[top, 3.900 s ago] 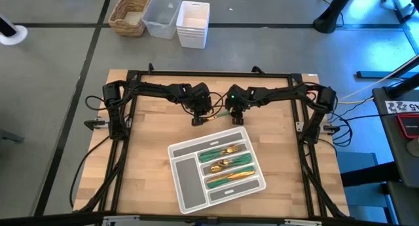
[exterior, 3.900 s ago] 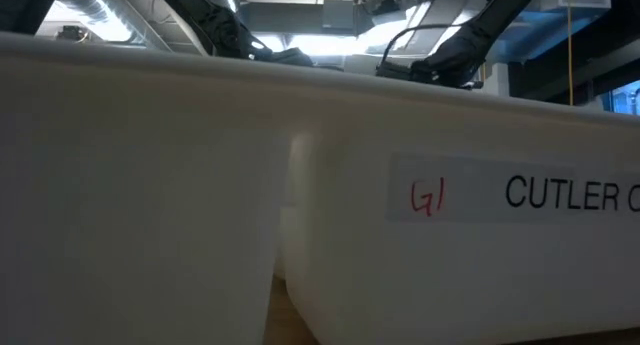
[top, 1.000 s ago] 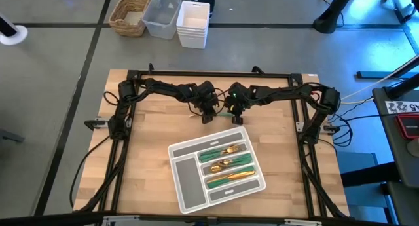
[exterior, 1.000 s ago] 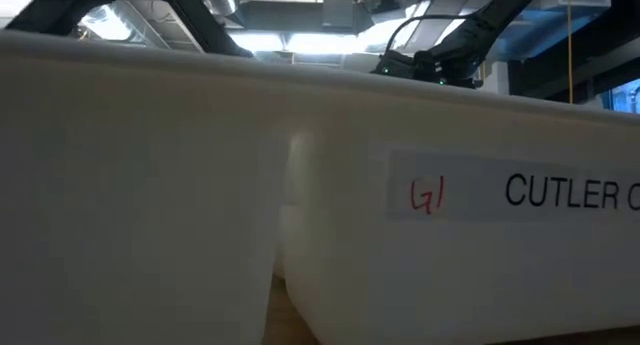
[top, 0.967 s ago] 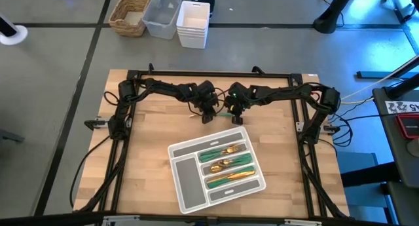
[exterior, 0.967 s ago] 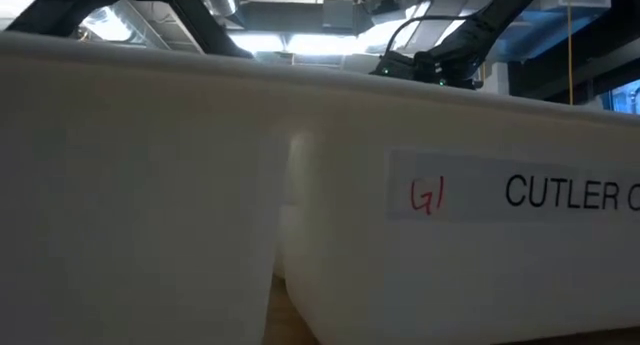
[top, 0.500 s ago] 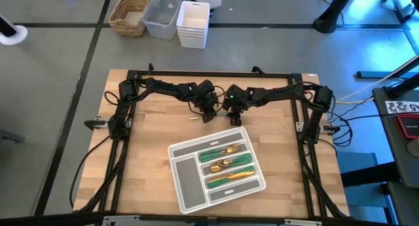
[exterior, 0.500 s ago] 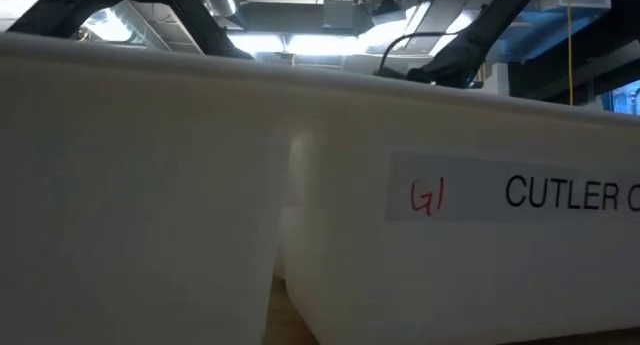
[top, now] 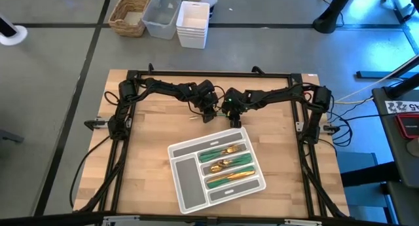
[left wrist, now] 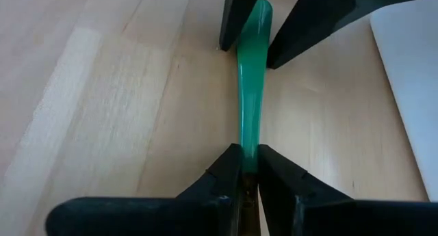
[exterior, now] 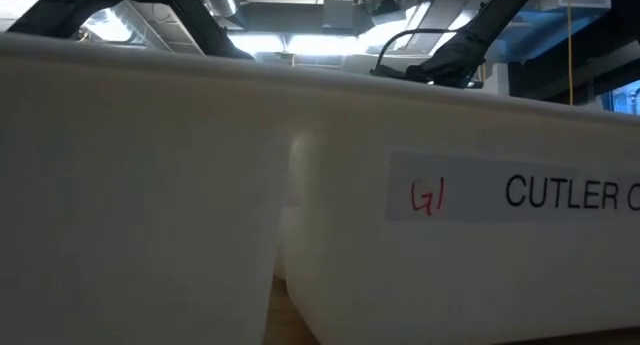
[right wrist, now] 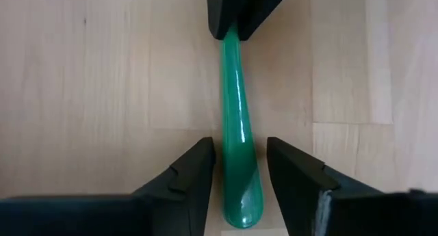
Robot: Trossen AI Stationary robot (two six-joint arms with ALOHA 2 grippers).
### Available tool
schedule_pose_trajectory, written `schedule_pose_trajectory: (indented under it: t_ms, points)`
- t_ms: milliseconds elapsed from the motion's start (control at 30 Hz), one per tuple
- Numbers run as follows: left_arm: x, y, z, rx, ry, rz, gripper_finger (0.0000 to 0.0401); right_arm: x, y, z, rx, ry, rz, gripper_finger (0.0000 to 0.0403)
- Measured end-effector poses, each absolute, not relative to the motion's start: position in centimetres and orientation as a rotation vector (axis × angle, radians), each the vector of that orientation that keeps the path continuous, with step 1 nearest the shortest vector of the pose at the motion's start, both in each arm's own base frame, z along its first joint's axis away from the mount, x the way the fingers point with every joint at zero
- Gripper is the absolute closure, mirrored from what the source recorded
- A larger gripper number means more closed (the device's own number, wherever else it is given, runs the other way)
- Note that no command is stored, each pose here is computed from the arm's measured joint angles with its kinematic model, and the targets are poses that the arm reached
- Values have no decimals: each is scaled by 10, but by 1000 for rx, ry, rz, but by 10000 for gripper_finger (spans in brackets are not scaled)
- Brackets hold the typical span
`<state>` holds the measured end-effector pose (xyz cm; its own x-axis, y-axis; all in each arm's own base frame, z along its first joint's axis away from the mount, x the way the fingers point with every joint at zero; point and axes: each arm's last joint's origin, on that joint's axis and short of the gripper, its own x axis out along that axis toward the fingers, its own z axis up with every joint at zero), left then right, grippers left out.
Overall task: Sort silverware
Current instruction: Put the green spoon into the white silverware tray
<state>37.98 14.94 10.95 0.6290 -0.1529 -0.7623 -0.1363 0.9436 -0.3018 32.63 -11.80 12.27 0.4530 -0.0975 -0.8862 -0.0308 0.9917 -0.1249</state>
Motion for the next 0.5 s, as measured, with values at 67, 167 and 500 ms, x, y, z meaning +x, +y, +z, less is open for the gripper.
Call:
schedule_pose_trajectory:
  t_ms: [67, 167, 500]
  points:
    - [380, 149, 110, -364, 892, -19, 366, 326, -118, 123, -132, 1103, -46, 261]
    - [380, 148, 110, -399, 889, -35, 366, 326, -118, 122, -135, 1106, -49, 261]
    - [380, 147, 110, -448, 888, -34, 366, 326, -118, 122, -129, 1108, -38, 319]
